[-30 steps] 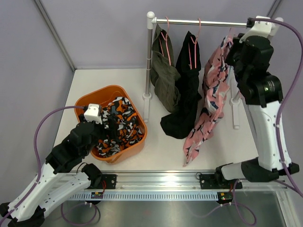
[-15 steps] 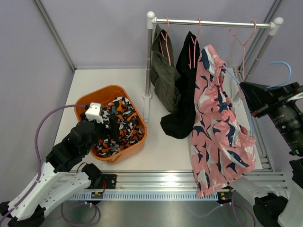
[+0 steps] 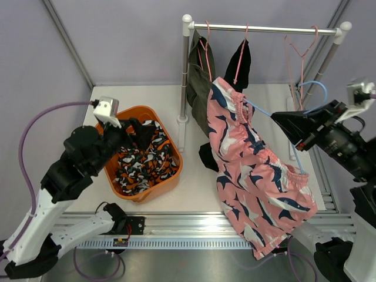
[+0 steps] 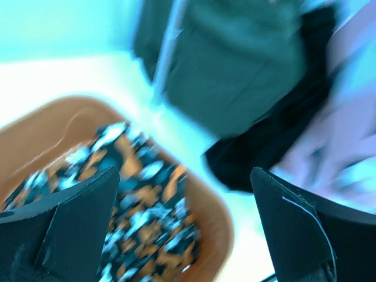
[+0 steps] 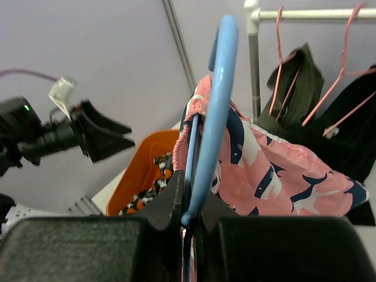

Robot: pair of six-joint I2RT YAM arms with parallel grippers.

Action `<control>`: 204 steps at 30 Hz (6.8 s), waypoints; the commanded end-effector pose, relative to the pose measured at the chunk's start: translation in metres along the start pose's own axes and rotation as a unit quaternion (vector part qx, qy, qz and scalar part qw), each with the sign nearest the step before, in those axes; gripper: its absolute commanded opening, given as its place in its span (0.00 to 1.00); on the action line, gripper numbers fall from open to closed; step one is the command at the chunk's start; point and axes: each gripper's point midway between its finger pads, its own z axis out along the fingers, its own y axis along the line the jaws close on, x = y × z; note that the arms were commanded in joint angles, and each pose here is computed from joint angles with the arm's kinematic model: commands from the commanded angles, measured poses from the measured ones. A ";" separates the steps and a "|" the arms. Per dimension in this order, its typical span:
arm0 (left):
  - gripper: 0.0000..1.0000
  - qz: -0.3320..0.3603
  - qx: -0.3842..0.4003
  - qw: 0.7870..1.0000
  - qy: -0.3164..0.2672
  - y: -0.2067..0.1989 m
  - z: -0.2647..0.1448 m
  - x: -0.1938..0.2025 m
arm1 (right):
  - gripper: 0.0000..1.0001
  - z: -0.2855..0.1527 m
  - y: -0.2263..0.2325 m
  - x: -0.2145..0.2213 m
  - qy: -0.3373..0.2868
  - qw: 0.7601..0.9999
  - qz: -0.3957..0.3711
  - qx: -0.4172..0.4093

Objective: Remove the shorts from the hanger

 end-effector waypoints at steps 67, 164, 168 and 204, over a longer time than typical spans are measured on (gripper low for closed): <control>0.00 0.002 -0.078 0.997 -0.018 -0.103 0.197 -0.010 | 0.00 0.031 -0.040 0.099 0.108 0.993 0.021 0.035; 0.00 0.158 -0.090 0.888 -0.423 -0.063 -0.055 -0.277 | 0.00 0.061 -0.088 0.001 -0.090 0.981 -0.017 0.170; 0.00 0.173 -0.088 0.923 -0.332 -0.060 0.013 -0.219 | 0.00 0.056 -0.092 0.010 -0.081 0.980 -0.018 0.179; 0.12 -0.364 -0.317 0.862 0.154 0.183 0.110 0.232 | 0.00 0.054 -0.112 0.050 0.000 0.975 -0.020 0.223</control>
